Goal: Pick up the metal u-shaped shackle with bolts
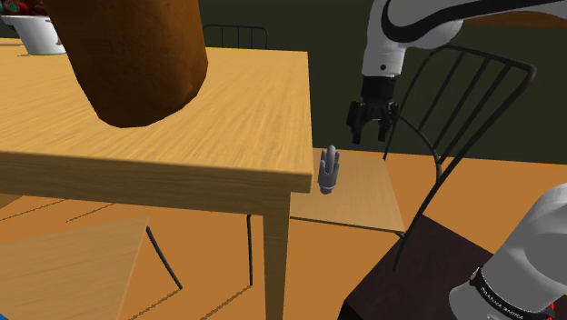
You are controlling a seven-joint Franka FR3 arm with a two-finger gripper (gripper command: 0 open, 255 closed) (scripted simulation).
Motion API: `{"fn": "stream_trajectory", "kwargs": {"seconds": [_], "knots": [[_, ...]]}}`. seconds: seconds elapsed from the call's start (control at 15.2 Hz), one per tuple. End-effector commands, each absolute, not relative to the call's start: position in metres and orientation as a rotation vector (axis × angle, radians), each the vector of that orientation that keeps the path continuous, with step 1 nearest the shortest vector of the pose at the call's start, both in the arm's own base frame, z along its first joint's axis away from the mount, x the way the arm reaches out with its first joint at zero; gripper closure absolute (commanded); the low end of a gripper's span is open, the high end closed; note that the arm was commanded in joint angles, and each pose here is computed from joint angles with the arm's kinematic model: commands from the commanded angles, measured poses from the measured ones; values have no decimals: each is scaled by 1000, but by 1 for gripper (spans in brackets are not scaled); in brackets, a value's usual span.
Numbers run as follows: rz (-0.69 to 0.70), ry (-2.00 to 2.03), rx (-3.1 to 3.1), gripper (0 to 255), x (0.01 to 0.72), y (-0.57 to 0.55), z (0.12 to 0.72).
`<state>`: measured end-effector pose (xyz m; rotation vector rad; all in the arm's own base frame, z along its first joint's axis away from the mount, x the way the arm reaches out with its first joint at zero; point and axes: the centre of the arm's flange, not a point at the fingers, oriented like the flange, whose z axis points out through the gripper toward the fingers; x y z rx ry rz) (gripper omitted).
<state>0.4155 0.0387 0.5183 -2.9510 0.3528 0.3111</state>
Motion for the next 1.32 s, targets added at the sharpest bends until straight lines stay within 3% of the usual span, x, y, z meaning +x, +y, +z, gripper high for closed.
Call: {"fn": "stream_trajectory", "kwargs": {"seconds": [0.0, 0.53, 1.12, 1.19, 1.25], "knots": [[332, 436, -2913, 0, 439, 34, 506], [405, 725, -2754, 0, 527, 14, 448], [405, 725, -2754, 0, 527, 14, 408], [405, 725, -2754, 255, 527, 13, 408], [405, 725, -2754, 255, 528, 13, 408]]}}
